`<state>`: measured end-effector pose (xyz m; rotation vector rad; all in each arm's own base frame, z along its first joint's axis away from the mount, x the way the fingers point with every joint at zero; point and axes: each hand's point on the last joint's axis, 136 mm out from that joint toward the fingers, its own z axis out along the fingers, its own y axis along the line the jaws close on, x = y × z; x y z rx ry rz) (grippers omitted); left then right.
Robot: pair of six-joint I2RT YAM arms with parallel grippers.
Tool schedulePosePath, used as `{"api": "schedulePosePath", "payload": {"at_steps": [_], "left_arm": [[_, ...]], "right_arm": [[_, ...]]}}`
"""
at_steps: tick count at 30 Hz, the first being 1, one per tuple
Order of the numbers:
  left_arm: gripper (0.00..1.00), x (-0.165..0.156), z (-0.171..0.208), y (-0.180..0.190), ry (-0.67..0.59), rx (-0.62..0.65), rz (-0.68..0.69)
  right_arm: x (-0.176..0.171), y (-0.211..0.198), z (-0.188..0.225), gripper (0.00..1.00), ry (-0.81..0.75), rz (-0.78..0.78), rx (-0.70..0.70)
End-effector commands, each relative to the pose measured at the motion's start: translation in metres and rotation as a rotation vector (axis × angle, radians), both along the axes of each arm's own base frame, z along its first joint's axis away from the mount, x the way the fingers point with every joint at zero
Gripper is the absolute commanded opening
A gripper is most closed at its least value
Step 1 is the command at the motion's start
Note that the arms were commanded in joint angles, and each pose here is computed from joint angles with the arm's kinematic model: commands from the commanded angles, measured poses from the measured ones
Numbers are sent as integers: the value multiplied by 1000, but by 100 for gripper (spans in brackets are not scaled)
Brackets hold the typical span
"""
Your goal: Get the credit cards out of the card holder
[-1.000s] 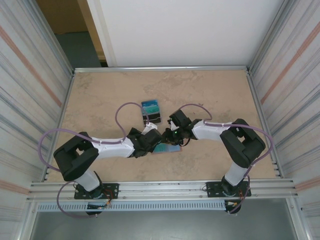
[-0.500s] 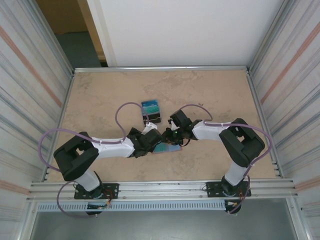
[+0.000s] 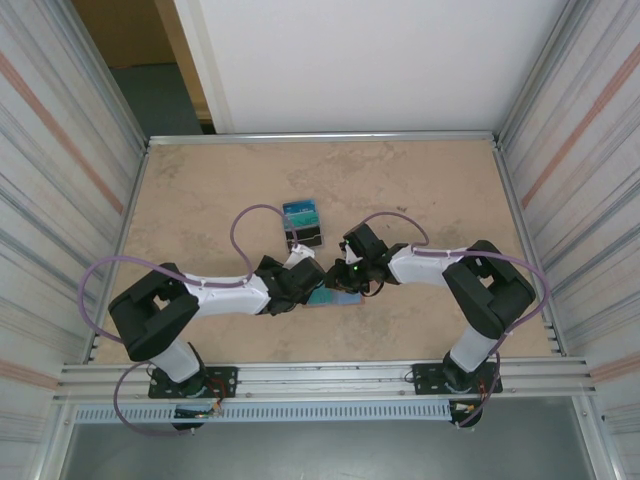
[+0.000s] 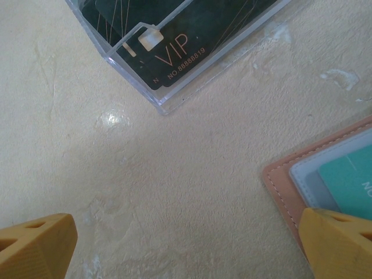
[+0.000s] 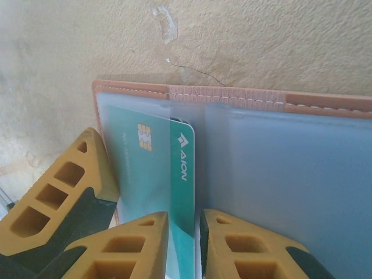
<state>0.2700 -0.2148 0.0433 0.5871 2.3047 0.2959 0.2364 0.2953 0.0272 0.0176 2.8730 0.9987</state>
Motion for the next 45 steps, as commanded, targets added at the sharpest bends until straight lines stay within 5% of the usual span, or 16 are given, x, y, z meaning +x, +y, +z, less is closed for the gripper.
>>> {"api": "schedulePosePath", "payload": {"at_steps": [1, 17, 23, 45], "left_arm": [[99, -10, -16, 15, 66, 84, 4], [99, -13, -18, 16, 75, 93, 6], [99, -15, -20, 17, 82, 97, 9], [99, -12, -12, 19, 64, 97, 3]], "right_arm": [[-3, -6, -11, 22, 38, -31, -15], [-1, 14, 2, 10, 55, -24, 259], [-1, 11, -1, 0, 59, -27, 250], [12, -32, 12, 0, 0, -34, 43]]}}
